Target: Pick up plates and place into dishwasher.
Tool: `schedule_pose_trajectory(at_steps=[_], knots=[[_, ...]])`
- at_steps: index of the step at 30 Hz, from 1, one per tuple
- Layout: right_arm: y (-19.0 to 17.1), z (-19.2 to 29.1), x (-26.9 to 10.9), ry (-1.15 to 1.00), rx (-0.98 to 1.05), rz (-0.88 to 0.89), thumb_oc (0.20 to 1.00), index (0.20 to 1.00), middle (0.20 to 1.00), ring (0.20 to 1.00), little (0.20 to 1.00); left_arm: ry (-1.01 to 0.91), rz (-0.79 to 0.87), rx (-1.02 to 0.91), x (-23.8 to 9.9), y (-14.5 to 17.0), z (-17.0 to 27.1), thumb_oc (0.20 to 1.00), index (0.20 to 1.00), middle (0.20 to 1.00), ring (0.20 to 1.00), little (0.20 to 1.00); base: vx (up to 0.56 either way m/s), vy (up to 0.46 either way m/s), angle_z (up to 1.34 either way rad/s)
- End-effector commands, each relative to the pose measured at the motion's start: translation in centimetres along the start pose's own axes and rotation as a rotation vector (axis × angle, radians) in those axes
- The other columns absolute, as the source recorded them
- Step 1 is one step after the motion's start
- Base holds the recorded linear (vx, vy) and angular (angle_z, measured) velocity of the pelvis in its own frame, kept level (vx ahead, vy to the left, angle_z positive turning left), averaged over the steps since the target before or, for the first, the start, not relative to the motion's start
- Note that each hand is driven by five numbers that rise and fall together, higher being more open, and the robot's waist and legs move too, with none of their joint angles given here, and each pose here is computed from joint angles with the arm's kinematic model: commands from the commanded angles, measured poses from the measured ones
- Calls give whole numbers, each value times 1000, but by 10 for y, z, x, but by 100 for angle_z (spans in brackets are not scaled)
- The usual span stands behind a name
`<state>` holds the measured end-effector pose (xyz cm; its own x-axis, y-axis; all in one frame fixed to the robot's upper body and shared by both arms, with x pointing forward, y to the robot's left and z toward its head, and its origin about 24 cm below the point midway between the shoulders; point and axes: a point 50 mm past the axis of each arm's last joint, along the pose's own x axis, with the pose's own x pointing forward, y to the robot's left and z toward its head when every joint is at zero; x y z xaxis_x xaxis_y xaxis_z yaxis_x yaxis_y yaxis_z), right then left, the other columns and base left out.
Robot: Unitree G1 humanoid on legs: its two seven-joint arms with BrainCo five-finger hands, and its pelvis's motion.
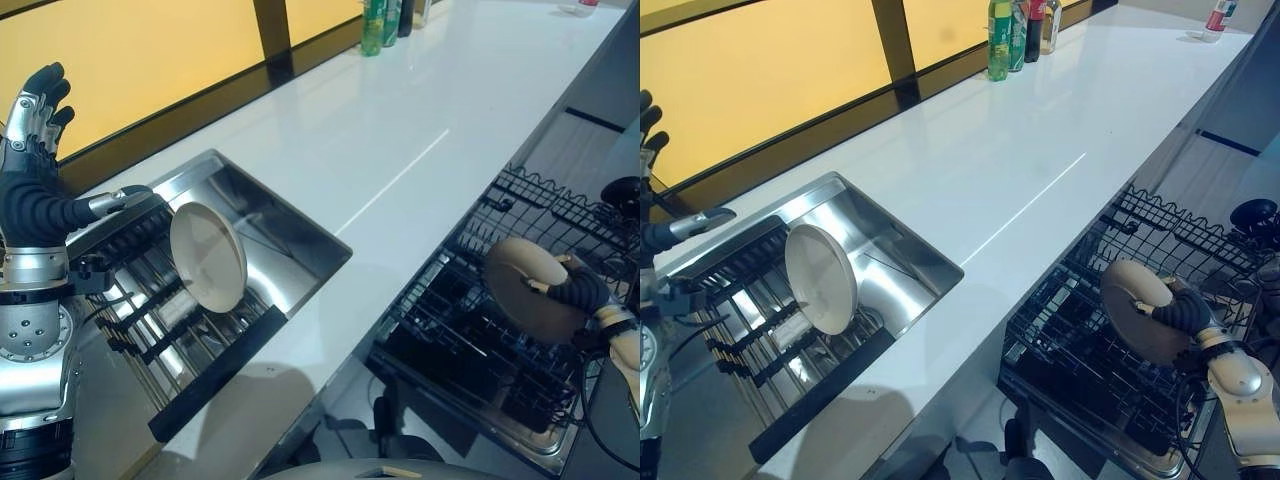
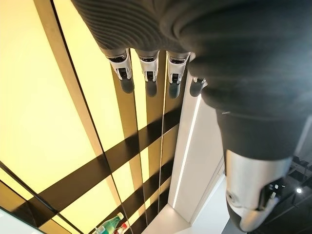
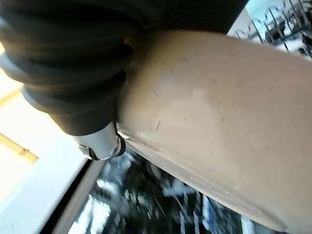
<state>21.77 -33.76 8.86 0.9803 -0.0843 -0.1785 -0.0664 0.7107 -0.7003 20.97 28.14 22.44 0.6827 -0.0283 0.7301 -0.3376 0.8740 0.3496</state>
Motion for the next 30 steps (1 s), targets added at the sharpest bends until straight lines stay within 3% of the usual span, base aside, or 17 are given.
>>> schedule_pose_trajectory(at_steps=[1,12,20,30], knots=[[-7,20,13,-112,-13,68,200,200,200,200,200,-16,-59,63,10,5,3,1000,1000,1000,1000,1000,52,-48,4],[-9,13,20,-125,137,182,200,200,200,200,200,-10,-103,61,12,0,-2,1000,1000,1000,1000,1000,42,-43,4],[14,-13,13,17,47,390,200,200,200,200,200,13,-127,60,12,-3,-5,1000,1000,1000,1000,1000,28,-25,2],[50,-33,8,108,-29,528,200,200,200,200,200,-2,-152,53,17,-17,-6,1000,1000,1000,1000,1000,-29,-7,0]])
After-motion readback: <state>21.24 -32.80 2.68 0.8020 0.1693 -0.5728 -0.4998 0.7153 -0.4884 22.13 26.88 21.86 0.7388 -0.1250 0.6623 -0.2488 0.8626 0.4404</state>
